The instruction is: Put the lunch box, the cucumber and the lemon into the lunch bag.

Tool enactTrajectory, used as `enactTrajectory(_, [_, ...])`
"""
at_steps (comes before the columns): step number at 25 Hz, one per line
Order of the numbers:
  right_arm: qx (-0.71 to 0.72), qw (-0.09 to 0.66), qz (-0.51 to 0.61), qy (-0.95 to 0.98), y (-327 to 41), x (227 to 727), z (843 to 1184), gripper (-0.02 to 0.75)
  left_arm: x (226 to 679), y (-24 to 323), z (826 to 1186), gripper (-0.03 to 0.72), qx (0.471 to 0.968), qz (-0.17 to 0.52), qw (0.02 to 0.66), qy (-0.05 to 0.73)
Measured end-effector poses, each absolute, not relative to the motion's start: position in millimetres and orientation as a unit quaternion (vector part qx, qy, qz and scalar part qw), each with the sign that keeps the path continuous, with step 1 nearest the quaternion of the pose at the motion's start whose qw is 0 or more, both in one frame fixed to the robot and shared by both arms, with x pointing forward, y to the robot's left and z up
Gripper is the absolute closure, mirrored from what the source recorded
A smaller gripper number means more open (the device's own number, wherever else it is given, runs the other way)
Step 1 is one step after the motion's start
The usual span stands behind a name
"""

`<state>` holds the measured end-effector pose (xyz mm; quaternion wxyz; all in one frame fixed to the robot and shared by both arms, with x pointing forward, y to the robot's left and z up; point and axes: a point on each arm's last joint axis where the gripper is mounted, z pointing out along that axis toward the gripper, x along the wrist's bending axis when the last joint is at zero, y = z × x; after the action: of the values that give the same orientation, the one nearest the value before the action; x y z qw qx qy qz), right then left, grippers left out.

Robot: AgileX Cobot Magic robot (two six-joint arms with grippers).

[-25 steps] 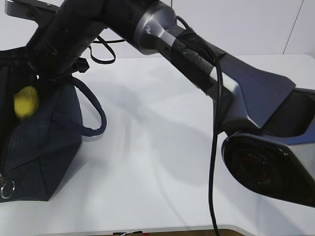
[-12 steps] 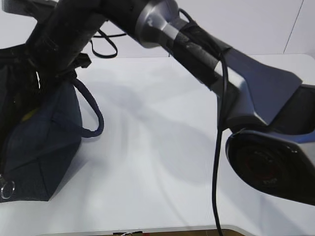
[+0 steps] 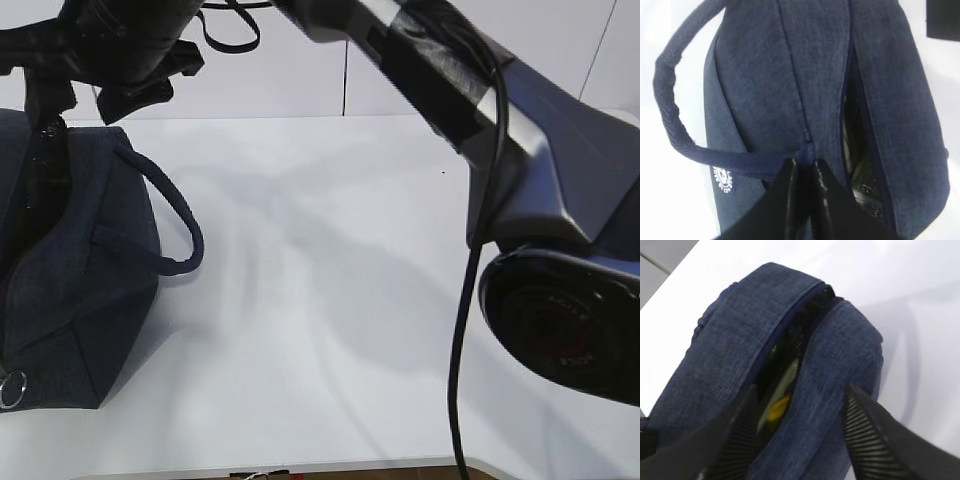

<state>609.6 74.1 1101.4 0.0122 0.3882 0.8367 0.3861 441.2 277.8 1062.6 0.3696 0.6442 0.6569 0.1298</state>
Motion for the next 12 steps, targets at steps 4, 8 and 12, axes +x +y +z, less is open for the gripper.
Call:
enactTrajectory(4, [0.412, 0.017, 0.383, 0.827, 71.7, 610.9, 1102.8, 0.26, 441.2, 277.8, 1062.6, 0.683, 0.646, 0.131, 0.369, 0.655])
enactTrajectory(8, [0.419, 0.032, 0.379, 0.824, 69.2, 612.6, 1104.1, 0.327, 441.2, 277.8, 1062.6, 0.683, 0.647, 0.131, 0.369, 0.654])
enactTrajectory(12, [0.42, 0.034, 0.378, 0.825, 68.8, 612.9, 1104.0, 0.36, 441.2, 277.8, 1062.6, 0.683, 0.648, 0.131, 0.369, 0.654])
